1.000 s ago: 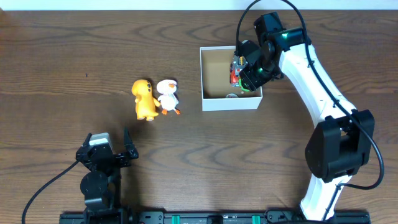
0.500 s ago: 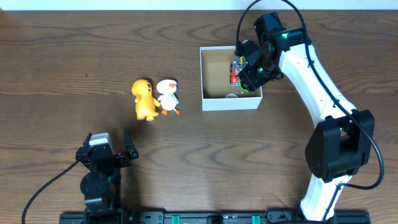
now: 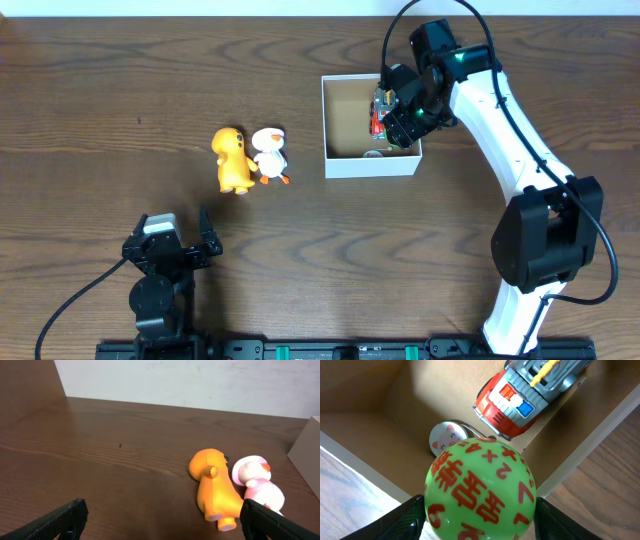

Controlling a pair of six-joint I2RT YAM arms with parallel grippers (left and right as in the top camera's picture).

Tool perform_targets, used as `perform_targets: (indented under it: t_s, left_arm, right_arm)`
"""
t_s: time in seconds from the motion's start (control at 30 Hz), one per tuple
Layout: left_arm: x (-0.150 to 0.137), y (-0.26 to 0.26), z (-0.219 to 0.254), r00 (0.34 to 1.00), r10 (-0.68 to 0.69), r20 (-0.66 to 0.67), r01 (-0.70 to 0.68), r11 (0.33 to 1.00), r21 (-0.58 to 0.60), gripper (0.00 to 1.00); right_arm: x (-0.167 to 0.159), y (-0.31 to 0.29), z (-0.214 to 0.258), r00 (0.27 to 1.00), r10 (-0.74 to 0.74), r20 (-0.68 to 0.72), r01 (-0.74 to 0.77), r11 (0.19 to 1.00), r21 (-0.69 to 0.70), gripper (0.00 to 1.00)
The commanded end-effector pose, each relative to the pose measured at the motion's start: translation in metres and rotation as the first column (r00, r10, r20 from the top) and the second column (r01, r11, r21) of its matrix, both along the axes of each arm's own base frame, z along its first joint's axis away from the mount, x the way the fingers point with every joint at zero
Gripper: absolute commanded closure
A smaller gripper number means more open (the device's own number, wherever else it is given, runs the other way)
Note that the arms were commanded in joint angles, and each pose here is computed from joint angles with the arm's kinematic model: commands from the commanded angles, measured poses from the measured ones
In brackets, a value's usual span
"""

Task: Pack container
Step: 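Carry the green ball over the box and lower it inside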

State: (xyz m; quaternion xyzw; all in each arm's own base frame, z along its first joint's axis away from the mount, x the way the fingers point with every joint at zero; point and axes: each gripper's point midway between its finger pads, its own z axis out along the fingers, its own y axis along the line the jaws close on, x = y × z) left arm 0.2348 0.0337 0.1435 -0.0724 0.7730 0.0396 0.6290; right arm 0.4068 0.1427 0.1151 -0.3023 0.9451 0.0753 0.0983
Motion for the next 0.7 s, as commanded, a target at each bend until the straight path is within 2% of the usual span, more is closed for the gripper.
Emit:
perform_targets:
  t_s: [0.0, 0.2, 0.33, 0.67]
  left_arm:
    - [-0.0019, -0.0012, -0.0161, 0.999, -0.007, -0.054, 0.007, 1.0, -0.001, 0.02]
    - [-0.0019, -0.0012, -0.0161, 0.999, -0.007, -0.054, 0.007, 1.0, -0.001, 0.02]
    - [-0.0019, -0.0012, -0.0161, 0.999, -0.007, -0.054, 0.007, 1.0, -0.001, 0.02]
    - [-0.0019, -0.0012, -0.0161, 0.999, -0.007, -0.054, 0.007, 1.0, -0.001, 0.02]
  right_arm:
    - [-0.0004, -0.0056, -0.0008, 1.0, -0.011, -0.005, 0.011, 1.0, -0.005, 0.3]
    - [-0.0032, -0.0078, -0.0014, 1.0, -0.014, -0.018, 0.014, 1.0, -0.009, 0.29]
    - [-0.0041, -0.0079, -0.0016, 1.0, -0.014, -0.022, 0.013, 1.0, -0.009, 0.25]
    - [0.0035, -0.006, 0.0009, 1.0, -0.015, 0.01, 0.015, 1.0, -0.001, 0.24]
